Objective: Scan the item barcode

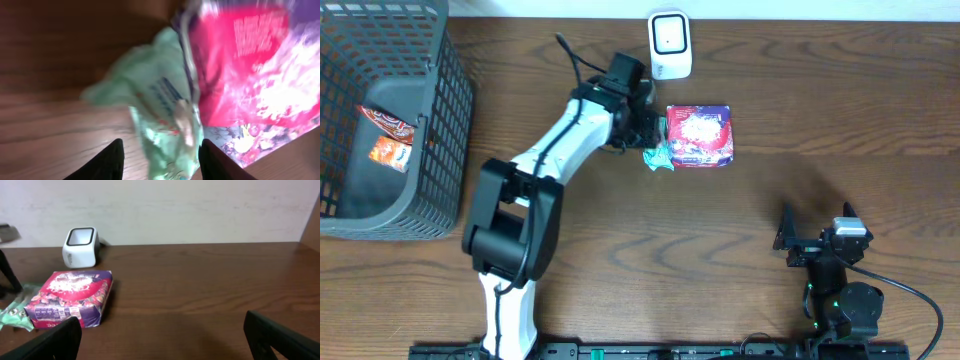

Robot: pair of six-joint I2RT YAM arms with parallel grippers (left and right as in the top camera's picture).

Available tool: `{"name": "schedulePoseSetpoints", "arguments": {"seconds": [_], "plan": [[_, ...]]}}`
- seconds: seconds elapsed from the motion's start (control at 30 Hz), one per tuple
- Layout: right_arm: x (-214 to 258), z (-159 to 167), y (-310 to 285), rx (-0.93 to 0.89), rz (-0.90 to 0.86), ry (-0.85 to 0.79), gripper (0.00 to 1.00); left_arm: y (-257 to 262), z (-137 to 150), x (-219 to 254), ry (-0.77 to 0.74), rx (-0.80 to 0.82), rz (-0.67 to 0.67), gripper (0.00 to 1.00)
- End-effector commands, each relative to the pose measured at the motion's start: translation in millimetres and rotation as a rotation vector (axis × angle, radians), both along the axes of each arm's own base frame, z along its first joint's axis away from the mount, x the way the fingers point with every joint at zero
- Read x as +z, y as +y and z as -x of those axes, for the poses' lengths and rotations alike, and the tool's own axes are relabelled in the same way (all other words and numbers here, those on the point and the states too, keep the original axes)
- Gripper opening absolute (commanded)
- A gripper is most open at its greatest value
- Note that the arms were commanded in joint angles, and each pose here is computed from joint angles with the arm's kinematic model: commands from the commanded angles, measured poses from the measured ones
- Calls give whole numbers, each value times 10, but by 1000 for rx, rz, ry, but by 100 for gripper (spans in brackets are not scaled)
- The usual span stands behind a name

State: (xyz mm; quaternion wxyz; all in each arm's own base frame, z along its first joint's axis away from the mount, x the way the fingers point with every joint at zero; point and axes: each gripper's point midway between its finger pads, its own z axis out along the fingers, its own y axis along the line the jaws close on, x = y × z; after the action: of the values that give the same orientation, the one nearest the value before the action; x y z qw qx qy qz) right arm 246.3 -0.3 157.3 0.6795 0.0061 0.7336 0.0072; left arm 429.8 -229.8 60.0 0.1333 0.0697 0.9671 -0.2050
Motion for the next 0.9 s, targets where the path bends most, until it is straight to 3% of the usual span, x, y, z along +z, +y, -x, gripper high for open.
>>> {"name": "schedulePoseSetpoints", "arguments": {"seconds": [0.0, 0.37, 0.63, 0.87], "plan": [[-20, -1, 5, 0, -14, 3, 99, 280, -268, 669, -161, 76, 13, 49], [-21, -1, 5, 0, -14, 4, 99, 1140, -364, 2069, -493, 223, 44, 49], [-20, -1, 5, 0, -14, 3, 99, 2531, -319, 2865, -752, 632, -238, 50], [-19, -1, 5, 0, -14, 3, 99, 3569, -31, 3148, -808, 884, -350, 50]]}}
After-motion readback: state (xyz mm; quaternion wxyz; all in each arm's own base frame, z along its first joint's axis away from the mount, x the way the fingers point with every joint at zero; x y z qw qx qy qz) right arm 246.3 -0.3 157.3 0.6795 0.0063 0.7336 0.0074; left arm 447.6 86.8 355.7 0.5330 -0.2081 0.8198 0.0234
